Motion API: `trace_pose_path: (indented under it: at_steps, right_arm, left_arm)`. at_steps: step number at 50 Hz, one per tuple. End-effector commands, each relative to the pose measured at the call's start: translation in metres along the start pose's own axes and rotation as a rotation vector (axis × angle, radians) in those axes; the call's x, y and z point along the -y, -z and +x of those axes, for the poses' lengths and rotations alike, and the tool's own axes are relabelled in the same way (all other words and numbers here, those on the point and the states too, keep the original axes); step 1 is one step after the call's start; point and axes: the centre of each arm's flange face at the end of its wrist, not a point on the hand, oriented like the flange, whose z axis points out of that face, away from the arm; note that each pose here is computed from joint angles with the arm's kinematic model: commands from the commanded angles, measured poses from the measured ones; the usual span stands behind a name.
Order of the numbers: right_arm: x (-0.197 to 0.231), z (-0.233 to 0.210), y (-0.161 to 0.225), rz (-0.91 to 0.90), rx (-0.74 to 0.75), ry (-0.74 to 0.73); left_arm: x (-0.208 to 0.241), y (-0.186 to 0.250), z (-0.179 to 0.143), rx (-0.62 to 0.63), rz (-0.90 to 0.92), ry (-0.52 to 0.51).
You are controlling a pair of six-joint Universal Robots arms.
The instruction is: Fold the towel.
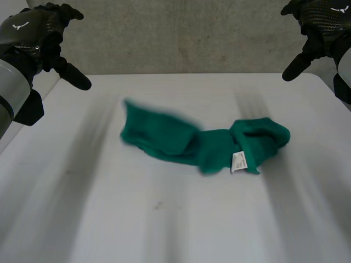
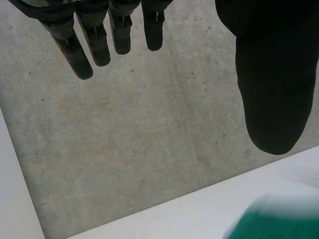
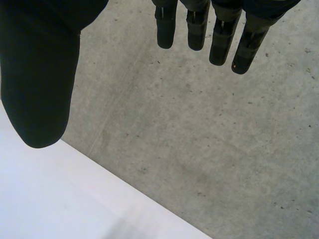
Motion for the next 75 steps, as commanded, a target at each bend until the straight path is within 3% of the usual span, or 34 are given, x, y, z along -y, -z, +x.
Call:
trace_pose_path:
  at_steps: [1, 14, 18, 19, 23, 26, 33, 39, 47, 55, 61, 68, 75]
  right_arm:
    - [0.000, -0.001, 0.001, 0.000, 0.002, 0.000]
    - [-0.003, -0.006, 0.002, -0.006, 0.056, 0.049]
    - [-0.015, -0.015, 0.006, -0.040, 0.143, 0.181]
    - [-0.015, -0.015, 0.006, -0.040, 0.143, 0.181]
    - [-0.043, -0.027, 0.018, -0.124, 0.233, 0.439]
    - [-0.054, -0.033, 0.022, -0.147, 0.264, 0.517]
    - [-0.093, -0.045, 0.028, -0.254, 0.313, 0.515]
    - [-0.120, -0.049, 0.030, -0.259, 0.301, 0.482]
    - [-0.136, -0.050, 0.034, -0.267, 0.277, 0.398]
    - [-0.152, -0.038, 0.036, -0.330, 0.241, 0.322]
    - [-0.157, -0.038, 0.037, -0.336, 0.239, 0.322]
    - [-0.163, -0.042, 0.037, -0.330, 0.265, 0.319]
    - [-0.185, -0.061, 0.031, -0.248, 0.445, 0.422]
  left_arm:
    - [0.002, -0.001, 0.000, 0.001, 0.014, 0.001]
    - [-0.007, -0.005, -0.001, 0.003, 0.002, -0.025]
    - [-0.018, -0.009, 0.000, -0.004, -0.031, -0.106]
    - [-0.028, -0.012, 0.000, -0.012, -0.062, -0.165]
    - [-0.053, -0.011, 0.004, -0.053, -0.151, -0.314]
    - [-0.076, -0.002, 0.009, -0.087, -0.228, -0.372]
    - [-0.142, 0.024, 0.034, -0.194, -0.410, -0.318]
    - [-0.185, 0.018, 0.043, -0.183, -0.436, -0.240]
    - [-0.233, 0.001, 0.045, -0.124, -0.495, -0.260]
    - [-0.252, -0.016, 0.048, -0.120, -0.506, -0.265]
    - [-0.244, -0.028, 0.049, -0.099, -0.443, -0.256]
    - [-0.201, -0.032, 0.051, -0.078, -0.307, -0.231]
    - [-0.169, -0.016, 0.059, -0.112, -0.240, -0.216]
